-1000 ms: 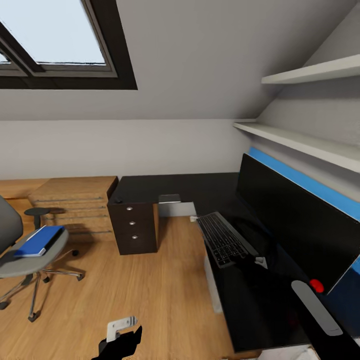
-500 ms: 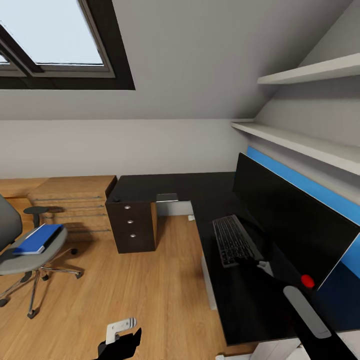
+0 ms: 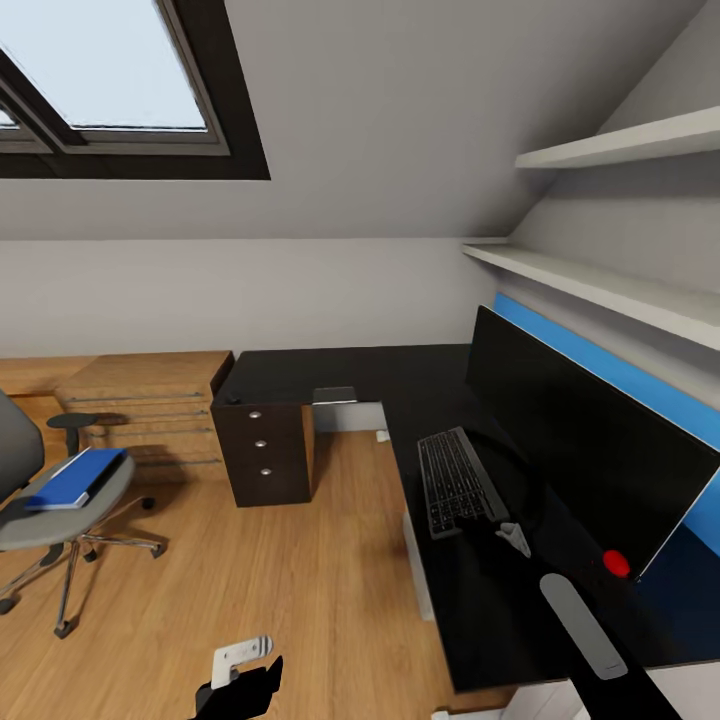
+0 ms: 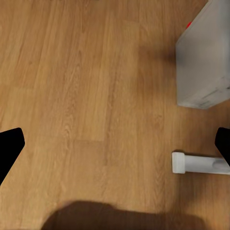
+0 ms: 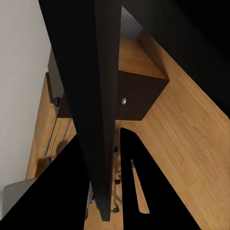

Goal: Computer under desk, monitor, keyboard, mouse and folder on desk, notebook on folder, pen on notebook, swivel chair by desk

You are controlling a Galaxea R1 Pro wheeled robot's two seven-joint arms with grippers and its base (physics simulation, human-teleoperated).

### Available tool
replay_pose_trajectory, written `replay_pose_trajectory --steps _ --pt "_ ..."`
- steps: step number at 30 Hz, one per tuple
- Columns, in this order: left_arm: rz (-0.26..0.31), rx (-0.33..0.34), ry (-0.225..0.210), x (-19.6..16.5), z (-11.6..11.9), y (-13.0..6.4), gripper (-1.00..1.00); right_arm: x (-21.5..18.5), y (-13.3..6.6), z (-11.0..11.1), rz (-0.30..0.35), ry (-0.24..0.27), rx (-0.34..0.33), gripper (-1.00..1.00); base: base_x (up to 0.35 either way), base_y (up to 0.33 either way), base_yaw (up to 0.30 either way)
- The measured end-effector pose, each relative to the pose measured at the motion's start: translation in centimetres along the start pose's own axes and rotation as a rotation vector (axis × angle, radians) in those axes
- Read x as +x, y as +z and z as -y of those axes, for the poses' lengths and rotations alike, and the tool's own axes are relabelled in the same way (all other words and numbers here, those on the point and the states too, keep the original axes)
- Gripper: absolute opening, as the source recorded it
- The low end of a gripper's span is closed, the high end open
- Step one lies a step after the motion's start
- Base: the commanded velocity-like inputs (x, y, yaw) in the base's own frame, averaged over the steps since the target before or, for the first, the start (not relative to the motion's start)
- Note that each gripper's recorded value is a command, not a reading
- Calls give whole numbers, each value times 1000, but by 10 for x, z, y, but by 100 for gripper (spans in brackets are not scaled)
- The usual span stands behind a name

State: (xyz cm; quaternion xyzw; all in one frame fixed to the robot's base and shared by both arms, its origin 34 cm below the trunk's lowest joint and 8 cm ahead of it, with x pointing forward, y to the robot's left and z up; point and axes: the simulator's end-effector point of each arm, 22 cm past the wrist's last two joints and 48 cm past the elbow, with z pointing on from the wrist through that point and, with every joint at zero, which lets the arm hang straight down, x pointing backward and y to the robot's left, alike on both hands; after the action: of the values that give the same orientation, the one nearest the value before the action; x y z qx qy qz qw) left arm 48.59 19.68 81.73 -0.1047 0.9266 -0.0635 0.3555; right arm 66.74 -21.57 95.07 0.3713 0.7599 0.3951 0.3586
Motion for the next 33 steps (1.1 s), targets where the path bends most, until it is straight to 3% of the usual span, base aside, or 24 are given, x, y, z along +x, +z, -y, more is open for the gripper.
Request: replay_pose_trajectory --steps 21,28,33 --pt "-13 -6 3 7 -3 2 100 -3 -2 -7 -1 16 -34 -100 101 30 0" --pt "-18 -9 4 9 -4 2 100 -3 -2 -10 -9 50 -53 -100 16 0 0" --pt "-60 -32 15 29 -12 6 100 11 -4 -18 -76 69 -85 -100 1 0 0"
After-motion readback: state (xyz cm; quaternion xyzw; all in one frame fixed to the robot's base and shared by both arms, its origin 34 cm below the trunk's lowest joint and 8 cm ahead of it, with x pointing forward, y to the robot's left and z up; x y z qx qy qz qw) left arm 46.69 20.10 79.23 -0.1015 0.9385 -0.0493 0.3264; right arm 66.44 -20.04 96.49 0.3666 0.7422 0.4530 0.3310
